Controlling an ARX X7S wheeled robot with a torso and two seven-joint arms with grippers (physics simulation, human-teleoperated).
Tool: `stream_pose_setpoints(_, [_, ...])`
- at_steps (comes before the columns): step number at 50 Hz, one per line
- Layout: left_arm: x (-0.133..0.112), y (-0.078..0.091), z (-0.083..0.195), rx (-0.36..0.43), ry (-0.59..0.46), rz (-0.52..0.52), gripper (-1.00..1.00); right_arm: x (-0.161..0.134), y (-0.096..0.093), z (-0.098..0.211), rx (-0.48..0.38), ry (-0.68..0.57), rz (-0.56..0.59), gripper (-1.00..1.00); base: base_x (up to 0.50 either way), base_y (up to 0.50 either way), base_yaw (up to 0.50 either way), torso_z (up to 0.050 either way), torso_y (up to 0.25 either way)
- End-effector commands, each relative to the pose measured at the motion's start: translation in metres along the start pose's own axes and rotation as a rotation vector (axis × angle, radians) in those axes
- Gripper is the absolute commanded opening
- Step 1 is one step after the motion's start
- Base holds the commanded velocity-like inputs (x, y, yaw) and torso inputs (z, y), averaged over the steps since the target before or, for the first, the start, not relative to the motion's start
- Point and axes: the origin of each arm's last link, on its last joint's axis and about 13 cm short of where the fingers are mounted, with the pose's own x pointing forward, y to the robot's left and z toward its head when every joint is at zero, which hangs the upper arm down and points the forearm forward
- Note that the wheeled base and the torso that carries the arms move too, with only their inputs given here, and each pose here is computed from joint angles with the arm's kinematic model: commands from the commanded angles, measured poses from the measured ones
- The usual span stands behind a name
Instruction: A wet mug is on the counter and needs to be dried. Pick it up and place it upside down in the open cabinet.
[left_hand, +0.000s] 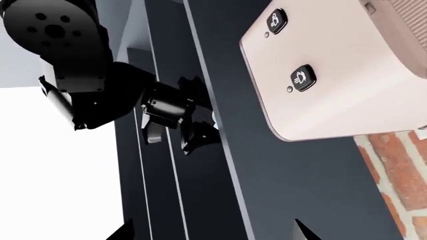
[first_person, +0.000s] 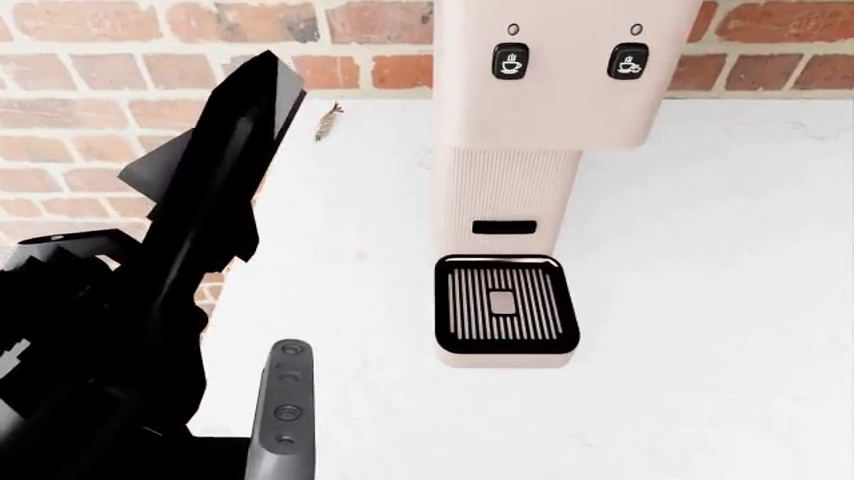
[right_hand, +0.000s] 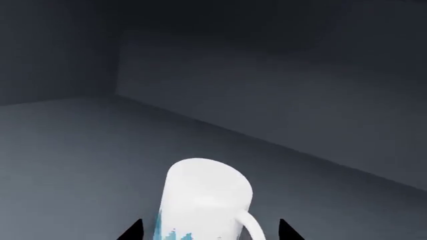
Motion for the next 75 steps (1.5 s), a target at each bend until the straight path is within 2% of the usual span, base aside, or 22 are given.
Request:
stream_pose_setpoints(1, [0.0, 0.002, 0.0, -0.004, 0.003, 0.001, 1.0, 0.013, -0.004, -0.024, 0.104, 0.216, 0.027, 1.0, 0.0, 0.0, 0.0, 0.0, 0.0])
stream_pose_setpoints(24, [0.0, 0.003, -0.002, -0.004, 0.027, 0.009, 1.0, -0.011, -0.01, -0.01, 0.066, 0.147, 0.031, 1.0, 0.0, 0.0, 0.0, 0.0, 0.242])
stream_pose_setpoints(37, [-0.001, 0.002, 0.0, -0.006, 0.03, 0.013, 1.0, -0.041, -0.012, -0.001, 0.027, 0.169, 0.117, 1.0, 0.0, 0.0, 0.0, 0.0, 0.084])
stream_pose_setpoints(42, [0.001, 0.003, -0.001, -0.011, 0.034, 0.016, 1.0, -0.046, -0.01, -0.002, 0.047, 0.164, 0.167, 1.0, 0.0, 0.0, 0.0, 0.0, 0.0])
stream_pose_setpoints(63, [0.004, 0.006, -0.001, -0.002, 0.04, 0.024, 1.0, -0.052, -0.044, -0.016, 0.079, 0.173, 0.298, 1.0, 0.0, 0.0, 0.0, 0.0, 0.0])
stream_pose_setpoints(75, [0.005, 0.008, -0.002, -0.003, 0.048, 0.033, 1.0, -0.057, -0.06, -0.023, 0.06, 0.217, 0.349, 1.0, 0.0, 0.0, 0.0, 0.0, 0.0])
